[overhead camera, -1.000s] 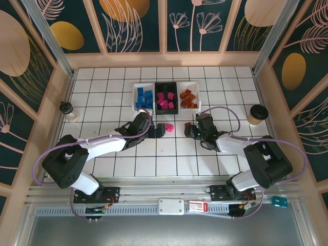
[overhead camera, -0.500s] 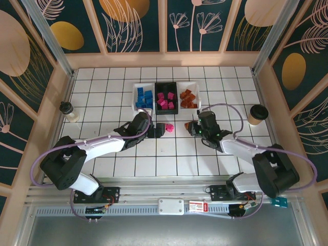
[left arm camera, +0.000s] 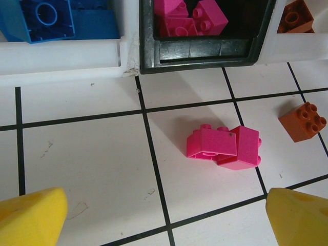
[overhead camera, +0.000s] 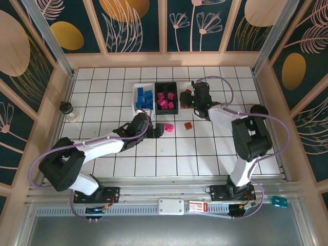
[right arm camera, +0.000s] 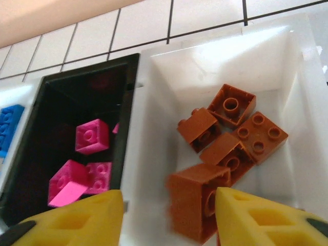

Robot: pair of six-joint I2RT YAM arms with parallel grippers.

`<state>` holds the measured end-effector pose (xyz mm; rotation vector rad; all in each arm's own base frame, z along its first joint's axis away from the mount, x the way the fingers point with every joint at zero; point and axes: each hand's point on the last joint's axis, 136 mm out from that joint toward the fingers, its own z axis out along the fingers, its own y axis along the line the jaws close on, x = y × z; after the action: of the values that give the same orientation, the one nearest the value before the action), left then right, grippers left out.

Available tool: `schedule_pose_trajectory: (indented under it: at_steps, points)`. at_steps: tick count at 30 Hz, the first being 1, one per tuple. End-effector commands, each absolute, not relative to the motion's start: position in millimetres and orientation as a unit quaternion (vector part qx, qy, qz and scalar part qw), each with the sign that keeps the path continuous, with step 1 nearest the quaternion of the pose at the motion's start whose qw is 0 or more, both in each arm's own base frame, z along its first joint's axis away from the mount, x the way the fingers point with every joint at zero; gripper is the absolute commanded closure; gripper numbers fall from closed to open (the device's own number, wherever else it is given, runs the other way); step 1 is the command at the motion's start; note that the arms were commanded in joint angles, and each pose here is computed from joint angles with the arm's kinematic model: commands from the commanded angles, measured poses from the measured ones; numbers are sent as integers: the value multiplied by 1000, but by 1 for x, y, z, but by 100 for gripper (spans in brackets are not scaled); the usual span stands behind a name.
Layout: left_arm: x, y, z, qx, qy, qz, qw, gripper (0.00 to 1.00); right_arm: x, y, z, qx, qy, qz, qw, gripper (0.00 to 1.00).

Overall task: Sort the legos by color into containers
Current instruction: Place the lego in the container, then pick up the lego from the center of the table.

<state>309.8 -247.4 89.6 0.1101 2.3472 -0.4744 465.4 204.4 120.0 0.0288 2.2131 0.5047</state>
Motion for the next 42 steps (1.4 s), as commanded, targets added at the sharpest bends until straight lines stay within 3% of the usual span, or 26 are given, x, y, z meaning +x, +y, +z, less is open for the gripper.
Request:
schedule_pose_trajectory:
  at_steps: [1, 6, 14, 22, 27, 31, 34, 42]
  points:
    - [308, -240, 94, 32, 912, -175, 370, 1, 477, 207, 145, 8, 869, 213, 447, 44]
    - [308, -239, 95, 27, 910, -176, 375, 1, 436, 205, 158, 0, 857, 217, 468, 38]
    - [309, -242, 92, 30, 911, -181, 371, 1, 354, 195, 87, 11, 893, 193, 407, 34]
    - [306, -241, 88, 29, 913, -181, 364, 1, 343, 183, 30, 4, 925, 142, 352, 34]
    - [307, -241, 91, 30, 912, -180, 367, 1, 347, 187, 19, -17, 933, 126, 336, 44]
    - [308, -240, 91, 31, 913, -175, 368, 1, 349, 189, 24, -26, 931, 128, 340, 66]
    - [310, -240, 93, 31, 911, -173, 372, 1, 351, 196, 53, -37, 916, 155, 369, 76]
    - [312, -243, 96, 31, 910, -175, 373, 1, 384, 205, 148, -33, 865, 206, 456, 78]
